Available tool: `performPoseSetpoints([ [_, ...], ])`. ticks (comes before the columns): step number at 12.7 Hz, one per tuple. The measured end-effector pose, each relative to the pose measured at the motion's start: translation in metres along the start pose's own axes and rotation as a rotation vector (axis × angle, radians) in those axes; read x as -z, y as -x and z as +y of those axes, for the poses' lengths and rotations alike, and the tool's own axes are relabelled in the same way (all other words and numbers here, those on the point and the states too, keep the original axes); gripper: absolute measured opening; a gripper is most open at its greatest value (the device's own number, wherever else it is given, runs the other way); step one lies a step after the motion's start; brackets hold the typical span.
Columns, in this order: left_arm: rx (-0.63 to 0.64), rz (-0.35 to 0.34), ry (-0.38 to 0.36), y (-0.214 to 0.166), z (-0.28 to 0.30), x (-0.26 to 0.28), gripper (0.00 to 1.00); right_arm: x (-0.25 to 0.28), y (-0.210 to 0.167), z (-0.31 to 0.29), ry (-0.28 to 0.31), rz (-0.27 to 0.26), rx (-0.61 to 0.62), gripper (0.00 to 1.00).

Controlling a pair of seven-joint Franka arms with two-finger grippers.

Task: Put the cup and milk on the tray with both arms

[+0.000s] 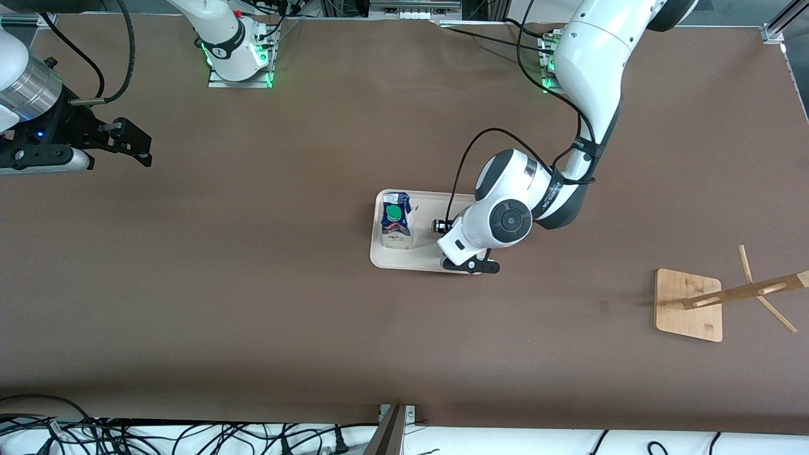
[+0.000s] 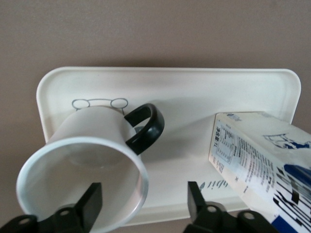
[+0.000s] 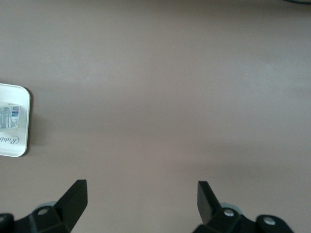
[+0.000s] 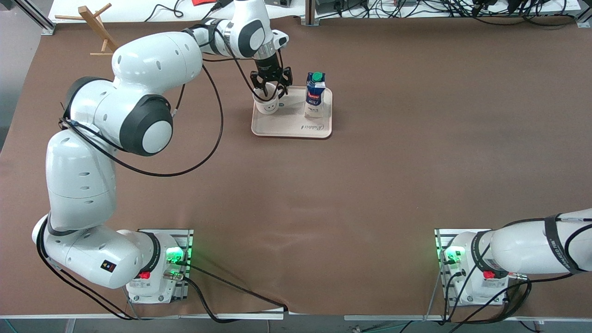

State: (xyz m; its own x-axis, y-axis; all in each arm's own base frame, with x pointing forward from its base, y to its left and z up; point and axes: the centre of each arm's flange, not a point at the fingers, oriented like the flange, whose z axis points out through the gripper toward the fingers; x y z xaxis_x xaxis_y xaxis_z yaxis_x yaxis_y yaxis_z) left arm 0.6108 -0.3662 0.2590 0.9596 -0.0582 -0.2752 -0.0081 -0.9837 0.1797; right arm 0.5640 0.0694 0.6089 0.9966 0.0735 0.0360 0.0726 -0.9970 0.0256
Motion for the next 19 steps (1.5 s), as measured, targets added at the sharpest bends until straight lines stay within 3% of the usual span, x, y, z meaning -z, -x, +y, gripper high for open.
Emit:
performPoseSetpoints([
  [1,0.008,-0.012,-0.009,0.001,-0.006,0.014,0.98,0.0,0.0,0.0,0.0,0.0,0.0,1.0],
  [2,0.023,-0.016,-0.016,0.001,-0.017,0.032,1.0,0.0,0.0,0.0,0.0,0.0,0.0,1.0],
  [7,0.129,0.041,-0.013,0.023,-0.104,0.188,1.0,0.0,0.0,0.0,0.0,0.0,-0.001,1.0],
  [10,0.096,0.083,-0.085,0.042,-0.181,0.258,1.0,0.0,0.0,0.001,0.0,0.0,-0.001,1.0],
  [15,0.067,0.177,-0.216,0.062,-0.228,0.333,1.0,0.0,0.0,0.001,0.0,0.0,-0.001,1.0],
  [19,0.116,0.21,-0.203,0.08,-0.282,0.341,1.0,0.0,0.0,0.001,0.0,0.0,-0.001,1.0],
])
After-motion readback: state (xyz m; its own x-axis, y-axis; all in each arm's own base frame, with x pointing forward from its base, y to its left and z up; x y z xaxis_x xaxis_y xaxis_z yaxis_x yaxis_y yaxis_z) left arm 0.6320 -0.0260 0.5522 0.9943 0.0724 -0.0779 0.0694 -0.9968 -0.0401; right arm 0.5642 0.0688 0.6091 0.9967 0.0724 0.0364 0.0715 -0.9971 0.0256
